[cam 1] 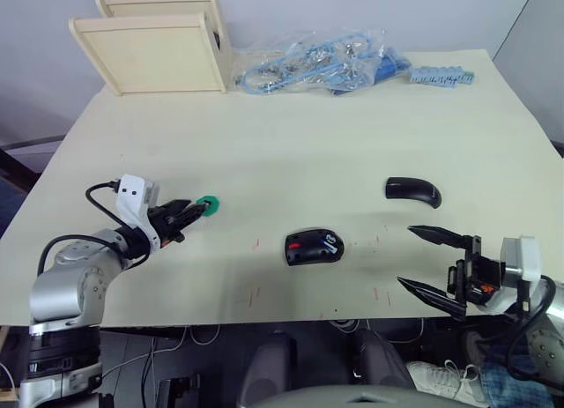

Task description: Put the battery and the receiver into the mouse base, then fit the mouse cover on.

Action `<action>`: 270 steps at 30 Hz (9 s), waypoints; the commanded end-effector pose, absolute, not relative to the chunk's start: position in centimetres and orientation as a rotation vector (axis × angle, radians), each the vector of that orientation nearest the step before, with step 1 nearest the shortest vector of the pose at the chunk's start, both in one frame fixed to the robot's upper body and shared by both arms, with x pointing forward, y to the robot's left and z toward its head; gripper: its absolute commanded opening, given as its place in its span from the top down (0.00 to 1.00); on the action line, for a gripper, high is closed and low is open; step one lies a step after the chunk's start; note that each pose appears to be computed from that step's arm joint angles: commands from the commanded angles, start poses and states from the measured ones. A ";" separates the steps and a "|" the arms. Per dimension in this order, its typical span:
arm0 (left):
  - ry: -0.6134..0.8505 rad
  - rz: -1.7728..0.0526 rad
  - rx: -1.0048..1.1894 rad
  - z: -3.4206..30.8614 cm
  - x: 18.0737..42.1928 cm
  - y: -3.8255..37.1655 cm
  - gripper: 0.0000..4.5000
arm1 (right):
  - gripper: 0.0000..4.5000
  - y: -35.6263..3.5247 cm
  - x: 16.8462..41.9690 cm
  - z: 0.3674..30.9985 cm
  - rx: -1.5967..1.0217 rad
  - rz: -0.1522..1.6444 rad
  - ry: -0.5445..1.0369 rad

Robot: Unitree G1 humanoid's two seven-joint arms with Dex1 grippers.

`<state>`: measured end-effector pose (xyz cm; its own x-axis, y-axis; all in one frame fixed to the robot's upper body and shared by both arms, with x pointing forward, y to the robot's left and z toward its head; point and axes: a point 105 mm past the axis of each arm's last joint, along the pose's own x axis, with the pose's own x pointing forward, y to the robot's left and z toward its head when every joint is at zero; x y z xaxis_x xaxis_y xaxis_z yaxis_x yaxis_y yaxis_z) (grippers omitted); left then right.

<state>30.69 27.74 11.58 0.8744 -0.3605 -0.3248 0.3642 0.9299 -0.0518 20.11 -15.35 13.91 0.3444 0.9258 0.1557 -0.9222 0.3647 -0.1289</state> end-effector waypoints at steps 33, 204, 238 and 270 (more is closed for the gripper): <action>0.288 -0.392 0.099 11.2 31.3 27.9 0.78 | 0.00 -14.1 19.2 14.4 -0.001 1.202 -0.248; 0.010 -1.438 0.735 22.0 28.5 8.5 0.99 | 0.78 -4.1 26.9 20.5 0.601 1.124 0.610; 0.155 -1.328 0.353 18.7 25.2 13.4 0.01 | 1.00 -10.3 27.0 19.6 0.583 0.976 0.596; 0.179 -1.412 0.427 10.5 27.5 11.8 0.01 | 1.00 -15.4 23.8 17.3 0.631 0.792 0.563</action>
